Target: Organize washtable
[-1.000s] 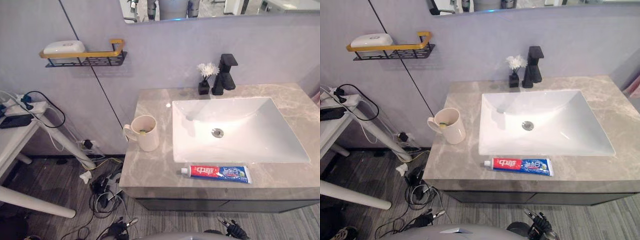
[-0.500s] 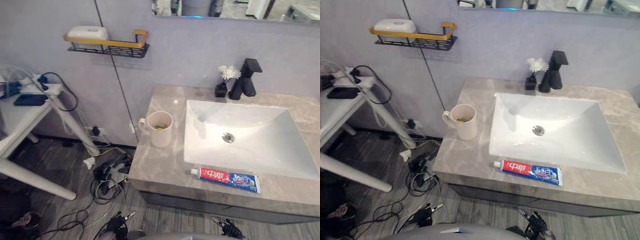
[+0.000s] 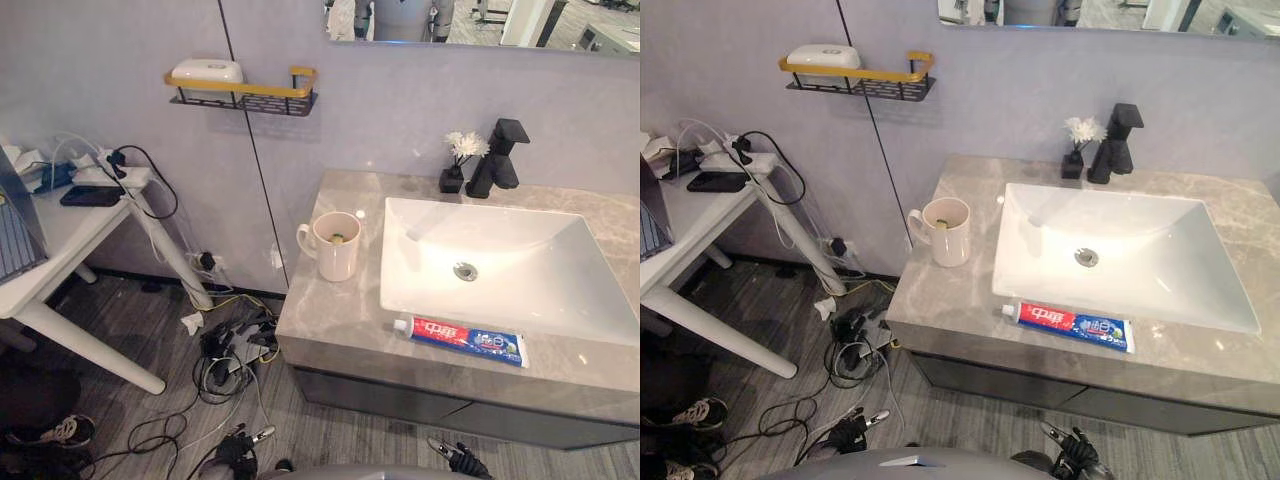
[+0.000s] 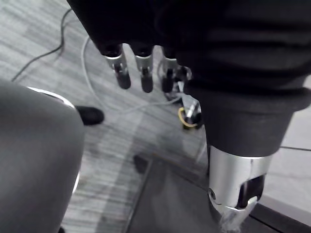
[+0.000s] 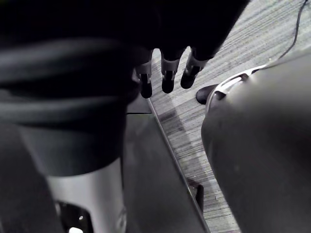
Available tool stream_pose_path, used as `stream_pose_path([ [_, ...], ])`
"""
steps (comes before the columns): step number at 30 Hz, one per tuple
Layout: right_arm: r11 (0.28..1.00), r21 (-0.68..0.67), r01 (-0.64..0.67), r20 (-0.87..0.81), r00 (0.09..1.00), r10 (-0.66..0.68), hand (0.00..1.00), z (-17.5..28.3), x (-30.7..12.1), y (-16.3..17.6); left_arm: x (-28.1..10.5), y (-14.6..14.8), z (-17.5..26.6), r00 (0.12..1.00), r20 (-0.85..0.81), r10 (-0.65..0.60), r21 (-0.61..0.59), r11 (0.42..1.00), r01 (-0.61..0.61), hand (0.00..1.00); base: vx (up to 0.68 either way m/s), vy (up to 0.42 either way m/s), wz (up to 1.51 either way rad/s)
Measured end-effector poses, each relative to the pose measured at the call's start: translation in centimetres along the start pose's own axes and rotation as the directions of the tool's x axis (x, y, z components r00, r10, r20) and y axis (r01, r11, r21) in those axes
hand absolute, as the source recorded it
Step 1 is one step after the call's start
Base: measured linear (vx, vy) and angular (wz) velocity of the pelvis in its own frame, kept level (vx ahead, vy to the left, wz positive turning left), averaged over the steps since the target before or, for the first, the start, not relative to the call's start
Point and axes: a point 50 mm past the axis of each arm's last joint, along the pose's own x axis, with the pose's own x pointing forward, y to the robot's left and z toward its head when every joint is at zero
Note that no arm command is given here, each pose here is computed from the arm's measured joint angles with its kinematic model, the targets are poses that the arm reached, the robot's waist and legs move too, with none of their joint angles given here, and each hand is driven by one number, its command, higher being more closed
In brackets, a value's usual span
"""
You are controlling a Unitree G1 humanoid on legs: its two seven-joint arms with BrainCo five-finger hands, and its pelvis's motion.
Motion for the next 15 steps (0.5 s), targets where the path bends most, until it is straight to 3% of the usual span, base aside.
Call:
stream_pose_path([
  [7,0.999,0.033,0.007,0.014,1.000,-0.008,0.00,0.4,0.1,-0.1,0.1,-0.3,0.4,1.000,0.006,-0.022,0.054,0.998,0.021,0.00,0.06,0.092,-0.13],
  [11,0.997,0.072,0.008,-0.001,1.000,-0.008,0.00,-0.2,-0.1,-0.3,0.2,0.1,0.3,0.999,-0.023,-0.028,0.066,0.997,0.029,0.00,0.28,-0.325,-0.26],
  [15,0.994,0.105,0.023,-0.004,1.000,-0.023,0.00,-0.4,-0.1,-0.7,0.2,-0.1,0.0,0.999,-0.028,-0.020,0.013,1.000,0.020,0.00,0.03,-0.021,-0.02],
])
